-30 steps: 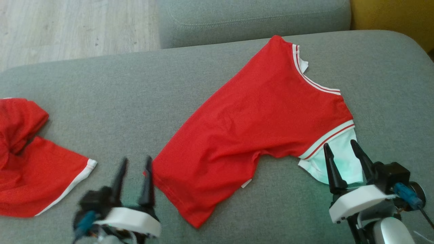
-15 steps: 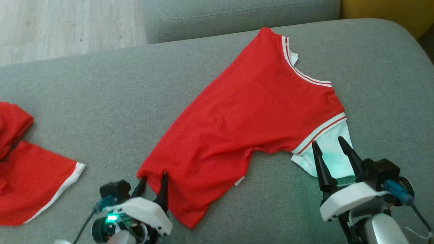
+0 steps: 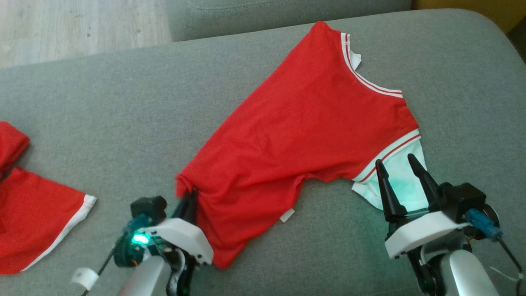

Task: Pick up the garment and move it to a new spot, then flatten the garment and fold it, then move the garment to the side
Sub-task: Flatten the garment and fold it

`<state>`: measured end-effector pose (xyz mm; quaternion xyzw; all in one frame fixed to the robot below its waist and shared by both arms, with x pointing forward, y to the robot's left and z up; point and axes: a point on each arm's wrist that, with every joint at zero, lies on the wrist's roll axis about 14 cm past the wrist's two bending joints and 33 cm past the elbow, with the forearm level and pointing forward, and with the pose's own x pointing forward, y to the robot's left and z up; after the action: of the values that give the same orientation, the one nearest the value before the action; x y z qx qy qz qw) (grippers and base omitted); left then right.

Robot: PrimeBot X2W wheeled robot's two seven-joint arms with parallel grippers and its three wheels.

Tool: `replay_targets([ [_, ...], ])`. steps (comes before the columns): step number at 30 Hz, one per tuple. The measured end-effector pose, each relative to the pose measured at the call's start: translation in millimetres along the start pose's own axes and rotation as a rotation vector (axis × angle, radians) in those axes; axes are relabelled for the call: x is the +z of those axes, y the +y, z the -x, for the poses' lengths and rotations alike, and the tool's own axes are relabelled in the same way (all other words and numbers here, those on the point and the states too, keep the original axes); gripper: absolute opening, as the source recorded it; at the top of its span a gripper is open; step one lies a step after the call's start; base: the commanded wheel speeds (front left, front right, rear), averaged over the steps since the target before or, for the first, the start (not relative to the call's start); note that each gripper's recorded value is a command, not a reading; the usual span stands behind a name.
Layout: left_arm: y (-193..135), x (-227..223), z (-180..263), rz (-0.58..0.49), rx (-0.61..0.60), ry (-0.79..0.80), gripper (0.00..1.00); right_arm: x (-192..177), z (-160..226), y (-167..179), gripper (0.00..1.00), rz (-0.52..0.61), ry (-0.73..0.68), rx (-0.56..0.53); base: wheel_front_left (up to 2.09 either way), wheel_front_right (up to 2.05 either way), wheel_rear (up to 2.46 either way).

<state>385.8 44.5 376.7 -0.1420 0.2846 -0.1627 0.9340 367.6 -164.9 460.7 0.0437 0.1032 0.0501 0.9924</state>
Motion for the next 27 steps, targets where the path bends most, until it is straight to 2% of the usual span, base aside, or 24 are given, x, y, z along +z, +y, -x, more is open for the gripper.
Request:
replay_targets([
  [6,19.9,41.5,-11.7,-0.066,0.029,-0.111,0.00,-4.3,-2.5,0.7,1.00,-0.011,0.007,0.001,0.00,0.00,0.00],
  [9,21.3,76.2,-24.5,-0.100,-0.013,-0.160,0.00,-3.5,-7.1,2.3,1.00,-0.014,0.006,0.007,0.00,0.00,0.00],
  [14,34.4,131.7,-49.6,-0.227,-0.043,-0.185,0.00,7.2,-16.6,-2.9,1.00,-0.017,-0.032,-0.003,0.00,0.00,0.00],
  [21,33.4,149.5,-65.7,-0.233,-0.063,-0.198,0.00,-6.7,-12.0,-15.5,1.00,-0.044,-0.004,-0.044,0.00,0.00,0.00],
  [22,33.0,145.9,-66.5,-0.229,-0.064,-0.185,0.48,-7.5,-11.4,-16.4,1.00,-0.048,-0.005,-0.047,0.00,0.00,0.00],
  [23,34.4,142.0,-66.1,-0.223,-0.060,-0.175,1.00,-8.4,-10.9,-16.7,1.00,-0.049,-0.002,-0.048,0.00,0.00,0.00],
  [27,41.4,130.4,-56.3,-0.201,-0.039,-0.190,1.00,-5.6,-10.9,-16.4,1.00,-0.050,-0.015,-0.047,0.00,0.00,0.00],
])
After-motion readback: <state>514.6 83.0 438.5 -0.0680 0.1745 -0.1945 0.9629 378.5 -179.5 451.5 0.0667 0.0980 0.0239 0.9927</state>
